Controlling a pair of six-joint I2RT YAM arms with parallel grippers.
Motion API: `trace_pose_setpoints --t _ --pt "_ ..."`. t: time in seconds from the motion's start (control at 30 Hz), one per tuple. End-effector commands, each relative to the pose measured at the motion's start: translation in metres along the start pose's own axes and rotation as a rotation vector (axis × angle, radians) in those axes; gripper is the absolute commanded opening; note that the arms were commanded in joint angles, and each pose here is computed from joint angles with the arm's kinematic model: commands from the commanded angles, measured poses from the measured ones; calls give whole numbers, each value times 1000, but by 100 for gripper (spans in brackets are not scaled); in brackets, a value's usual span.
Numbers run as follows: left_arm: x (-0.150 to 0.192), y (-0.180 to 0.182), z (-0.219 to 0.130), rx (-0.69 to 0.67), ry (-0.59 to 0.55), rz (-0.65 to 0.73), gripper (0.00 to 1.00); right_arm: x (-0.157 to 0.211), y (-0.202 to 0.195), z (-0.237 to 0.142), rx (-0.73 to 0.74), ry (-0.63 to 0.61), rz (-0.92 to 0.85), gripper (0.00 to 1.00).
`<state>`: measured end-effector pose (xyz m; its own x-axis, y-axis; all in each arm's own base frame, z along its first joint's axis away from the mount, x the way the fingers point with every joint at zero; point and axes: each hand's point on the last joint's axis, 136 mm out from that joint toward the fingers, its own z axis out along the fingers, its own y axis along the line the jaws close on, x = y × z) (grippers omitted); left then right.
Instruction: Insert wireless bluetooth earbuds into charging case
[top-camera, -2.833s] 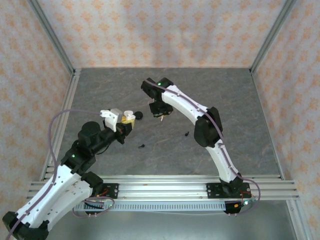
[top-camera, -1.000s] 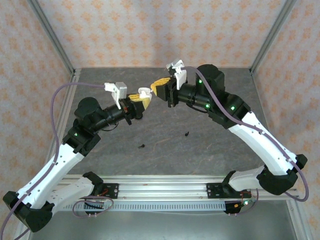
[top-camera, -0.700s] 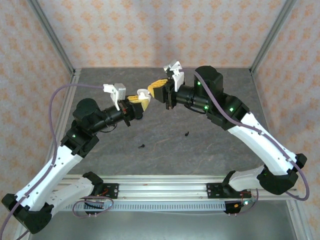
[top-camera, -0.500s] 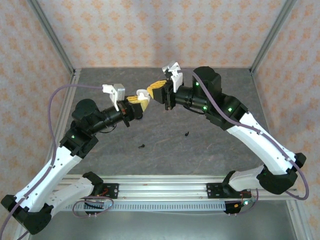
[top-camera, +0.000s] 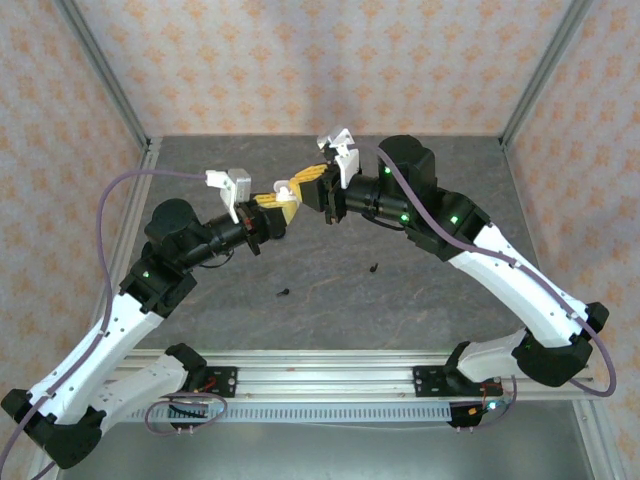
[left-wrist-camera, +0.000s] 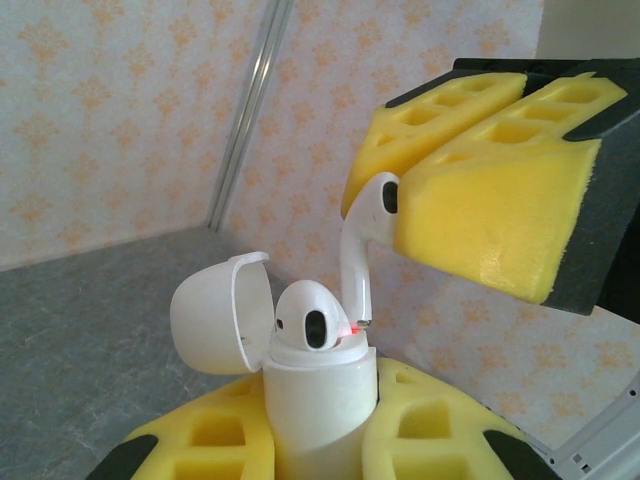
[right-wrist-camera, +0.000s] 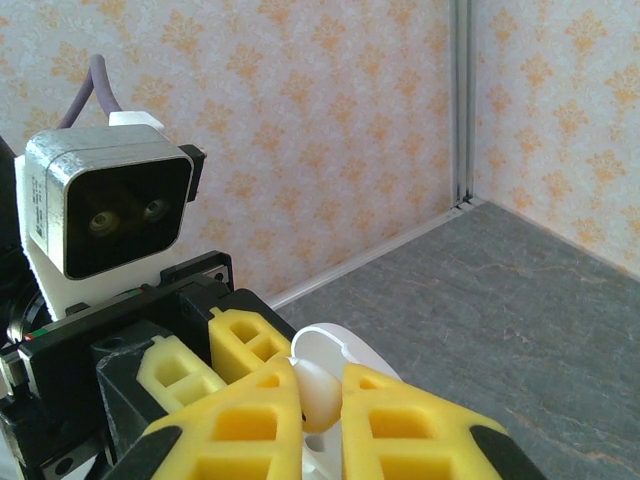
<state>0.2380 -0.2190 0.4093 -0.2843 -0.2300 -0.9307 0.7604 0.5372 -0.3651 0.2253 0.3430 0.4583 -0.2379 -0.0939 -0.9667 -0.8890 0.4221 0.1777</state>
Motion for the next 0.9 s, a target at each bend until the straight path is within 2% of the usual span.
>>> trace_pose_setpoints --t 0.0,0.3,0.87 --pt "-16 -9 -6 8 -50 22 0 12 3 2 -8 34 -20 13" --pt "-15 -8 -5 10 -45 25 0 15 -9 5 57 56 -45 13" --pt "-15 -5 -8 -21 -48 39 0 16 8 4 -39 62 3 13"
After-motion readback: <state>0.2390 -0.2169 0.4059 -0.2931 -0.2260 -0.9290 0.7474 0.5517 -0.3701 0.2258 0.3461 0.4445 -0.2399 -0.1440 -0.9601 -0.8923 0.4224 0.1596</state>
